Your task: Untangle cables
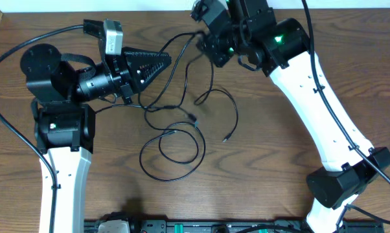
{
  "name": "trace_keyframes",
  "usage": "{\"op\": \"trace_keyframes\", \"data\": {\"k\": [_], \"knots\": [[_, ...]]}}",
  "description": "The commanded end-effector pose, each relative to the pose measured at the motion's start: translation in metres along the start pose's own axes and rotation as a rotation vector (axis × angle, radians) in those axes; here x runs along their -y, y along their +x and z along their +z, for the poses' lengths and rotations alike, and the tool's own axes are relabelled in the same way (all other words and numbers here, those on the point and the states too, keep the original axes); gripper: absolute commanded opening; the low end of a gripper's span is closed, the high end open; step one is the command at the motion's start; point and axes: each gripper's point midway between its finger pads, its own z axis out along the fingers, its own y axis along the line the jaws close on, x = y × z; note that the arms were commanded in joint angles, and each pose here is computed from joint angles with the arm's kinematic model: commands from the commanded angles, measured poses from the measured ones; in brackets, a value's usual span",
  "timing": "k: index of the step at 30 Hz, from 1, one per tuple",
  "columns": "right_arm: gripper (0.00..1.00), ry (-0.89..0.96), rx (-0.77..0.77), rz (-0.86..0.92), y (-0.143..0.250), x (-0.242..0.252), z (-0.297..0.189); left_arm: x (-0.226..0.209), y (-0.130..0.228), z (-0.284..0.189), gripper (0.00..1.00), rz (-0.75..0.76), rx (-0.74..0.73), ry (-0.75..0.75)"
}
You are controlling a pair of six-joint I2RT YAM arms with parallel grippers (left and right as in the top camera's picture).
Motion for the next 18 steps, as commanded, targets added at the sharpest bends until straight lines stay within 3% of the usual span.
{"op": "trace_keyframes", "data": {"k": [1, 4, 13, 18], "knots": [[0.01, 0.049, 0.050, 0.118, -0.013, 0.007, -0.006, 0.004, -0.002, -0.001, 0.08, 0.006, -0.003, 0.015], [0.01, 0.169, 0.049, 0.165, -0.012, 0.027, -0.009, 0.004, -0.002, -0.001, 0.08, 0.006, -0.003, 0.015], [0.01, 0.889, -0.143, 0.317, 0.055, 0.146, -0.077, 0.004, -0.002, -0.002, 0.07, 0.006, -0.003, 0.014], [0.01, 1.026, -0.235, 0.394, 0.090, 0.182, -0.109, 0.004, -0.002, -0.002, 0.07, 0.006, -0.003, 0.014]]}}
